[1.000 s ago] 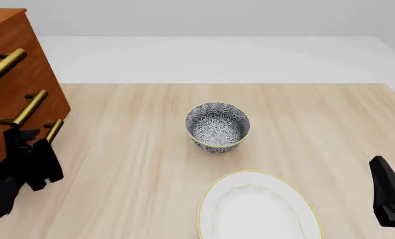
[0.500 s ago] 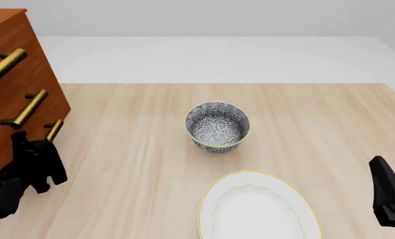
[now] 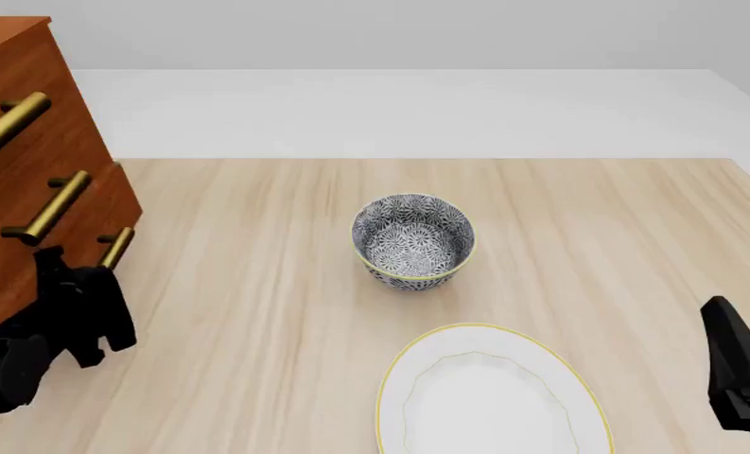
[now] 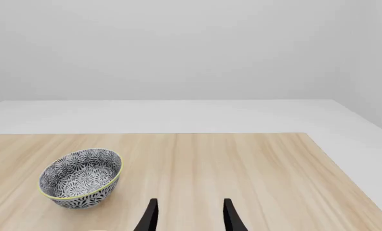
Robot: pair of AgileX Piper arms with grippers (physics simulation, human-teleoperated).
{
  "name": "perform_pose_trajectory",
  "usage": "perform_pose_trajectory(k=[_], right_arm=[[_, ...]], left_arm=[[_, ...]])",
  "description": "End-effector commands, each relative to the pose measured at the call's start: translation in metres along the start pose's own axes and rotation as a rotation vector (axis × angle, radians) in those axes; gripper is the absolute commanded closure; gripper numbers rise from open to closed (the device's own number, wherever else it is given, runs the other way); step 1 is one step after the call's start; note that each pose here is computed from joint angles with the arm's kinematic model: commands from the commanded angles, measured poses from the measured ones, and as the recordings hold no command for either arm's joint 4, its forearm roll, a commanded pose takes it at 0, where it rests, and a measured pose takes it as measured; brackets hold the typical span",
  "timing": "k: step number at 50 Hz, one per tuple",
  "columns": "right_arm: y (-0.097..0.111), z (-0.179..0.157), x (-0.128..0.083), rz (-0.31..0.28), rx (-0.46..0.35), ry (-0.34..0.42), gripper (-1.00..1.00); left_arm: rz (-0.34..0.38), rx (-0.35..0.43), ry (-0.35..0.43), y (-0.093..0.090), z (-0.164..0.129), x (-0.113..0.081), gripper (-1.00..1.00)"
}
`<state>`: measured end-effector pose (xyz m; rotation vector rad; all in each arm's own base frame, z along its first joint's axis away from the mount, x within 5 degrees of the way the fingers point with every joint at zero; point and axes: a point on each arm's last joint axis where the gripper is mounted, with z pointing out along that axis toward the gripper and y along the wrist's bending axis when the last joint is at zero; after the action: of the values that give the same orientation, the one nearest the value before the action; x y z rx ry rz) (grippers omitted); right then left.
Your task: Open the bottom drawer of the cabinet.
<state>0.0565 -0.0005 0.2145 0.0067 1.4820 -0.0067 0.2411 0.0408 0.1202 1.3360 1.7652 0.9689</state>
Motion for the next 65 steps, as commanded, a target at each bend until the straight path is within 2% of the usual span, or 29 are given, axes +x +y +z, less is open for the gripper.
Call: perform_pose_trajectory(k=[1, 27, 38, 52, 53, 58, 63, 65], right_arm=[[0.0, 0.0, 0.0, 0.0, 0.0, 0.0, -1.0], [0.0, 0.0, 0.0, 0.0, 0.0, 0.0, -1.0], [0.0, 0.0, 0.0, 0.0, 0.0, 0.0, -1.0], [0.0, 0.0, 0.0, 0.0, 0.0, 0.0, -1.0], [0.0, 0.0, 0.0, 0.0, 0.0, 0.0, -1.0], [0.0, 0.0, 0.0, 0.001, 0.0, 0.001, -1.0], [0.0, 0.0, 0.0, 0.0, 0.0, 0.0, -1.0], [0.0, 0.0, 0.0, 0.0, 0.0, 0.0, -1.0]], left_arm=[[0.026, -0.017, -0.036, 0.004, -0.017, -0.01, 1.0], [0.079, -0.028, -0.1, 0.009, -0.03, -0.026, 1.0], [0.084, -0.042, -0.118, 0.02, -0.036, -0.032, 1.0], [0.097, -0.06, -0.1, 0.018, -0.035, -0.026, 1.0], [0.094, -0.06, -0.1, 0.019, -0.035, -0.026, -1.0], [0.117, -0.078, -0.091, 0.021, -0.039, -0.024, -1.0], [0.079, -0.088, -0.1, 0.035, -0.051, -0.026, -1.0], [0.033, -0.079, -0.109, 0.043, -0.055, -0.029, -1.0]])
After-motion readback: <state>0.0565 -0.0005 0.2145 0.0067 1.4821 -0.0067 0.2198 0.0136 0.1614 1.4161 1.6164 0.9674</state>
